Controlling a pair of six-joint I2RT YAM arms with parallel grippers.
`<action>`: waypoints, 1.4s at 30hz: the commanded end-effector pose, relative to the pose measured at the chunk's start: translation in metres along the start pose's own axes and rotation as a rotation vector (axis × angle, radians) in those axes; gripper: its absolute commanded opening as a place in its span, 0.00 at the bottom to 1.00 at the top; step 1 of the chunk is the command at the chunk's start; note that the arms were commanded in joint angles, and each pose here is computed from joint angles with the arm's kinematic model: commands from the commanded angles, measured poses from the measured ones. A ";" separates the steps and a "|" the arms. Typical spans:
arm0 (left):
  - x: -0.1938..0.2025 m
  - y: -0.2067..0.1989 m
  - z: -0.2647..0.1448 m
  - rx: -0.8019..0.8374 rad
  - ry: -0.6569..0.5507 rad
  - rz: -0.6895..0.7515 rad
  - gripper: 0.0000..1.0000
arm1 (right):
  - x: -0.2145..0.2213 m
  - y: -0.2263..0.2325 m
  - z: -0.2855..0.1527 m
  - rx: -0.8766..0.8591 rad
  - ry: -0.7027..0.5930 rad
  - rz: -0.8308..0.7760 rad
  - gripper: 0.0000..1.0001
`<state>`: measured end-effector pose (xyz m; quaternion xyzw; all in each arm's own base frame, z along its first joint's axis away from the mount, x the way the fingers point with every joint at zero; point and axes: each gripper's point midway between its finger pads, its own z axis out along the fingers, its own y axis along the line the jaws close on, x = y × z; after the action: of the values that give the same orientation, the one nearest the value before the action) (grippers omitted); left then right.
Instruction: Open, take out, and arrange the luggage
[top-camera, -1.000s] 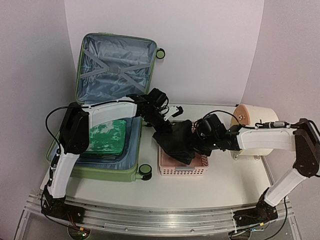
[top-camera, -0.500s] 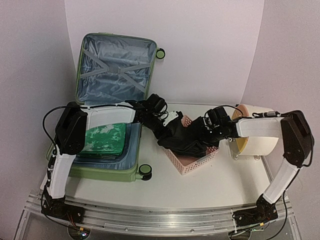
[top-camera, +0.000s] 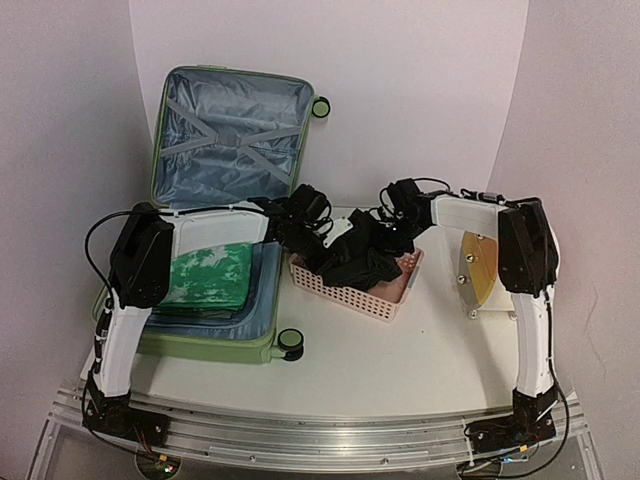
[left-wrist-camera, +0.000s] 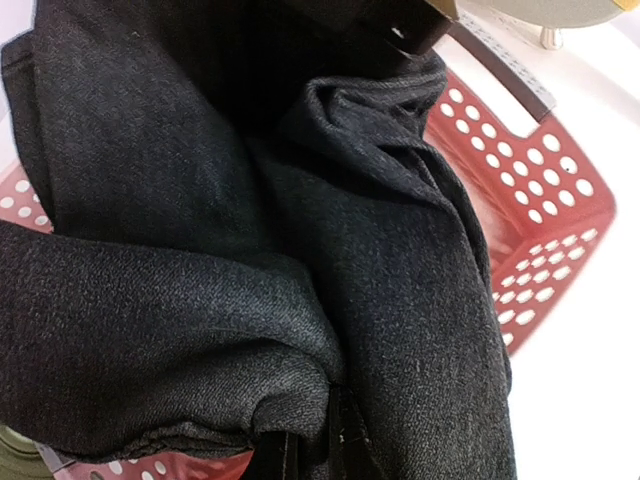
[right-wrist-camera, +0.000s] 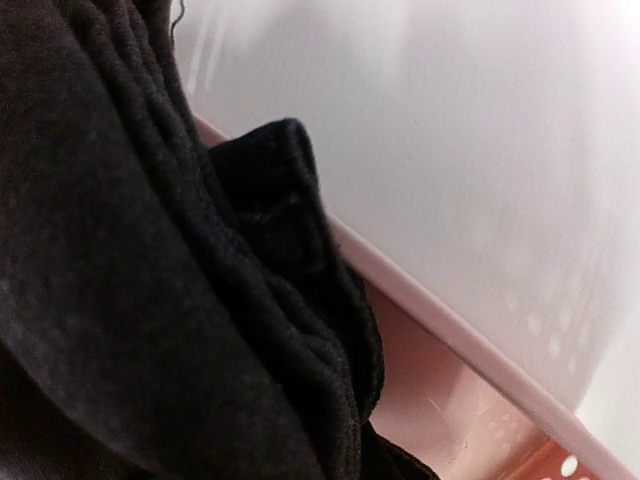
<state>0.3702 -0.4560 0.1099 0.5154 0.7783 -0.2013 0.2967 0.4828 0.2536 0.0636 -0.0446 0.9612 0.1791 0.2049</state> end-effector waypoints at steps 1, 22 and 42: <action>-0.025 -0.056 -0.014 0.203 -0.008 0.008 0.00 | -0.114 -0.027 -0.066 0.104 -0.342 0.008 0.00; -0.105 0.132 -0.022 -0.318 -0.315 0.169 0.00 | -0.021 0.012 -0.112 -0.236 -0.441 0.477 0.00; 0.020 -0.012 0.024 -0.009 0.066 0.231 0.00 | -0.055 -0.057 -0.050 -0.002 -0.320 0.249 0.00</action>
<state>0.4379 -0.4572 0.0976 0.5511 0.7268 -0.1157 0.3932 0.4798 0.2154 0.0839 0.1263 0.9166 0.2550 0.2808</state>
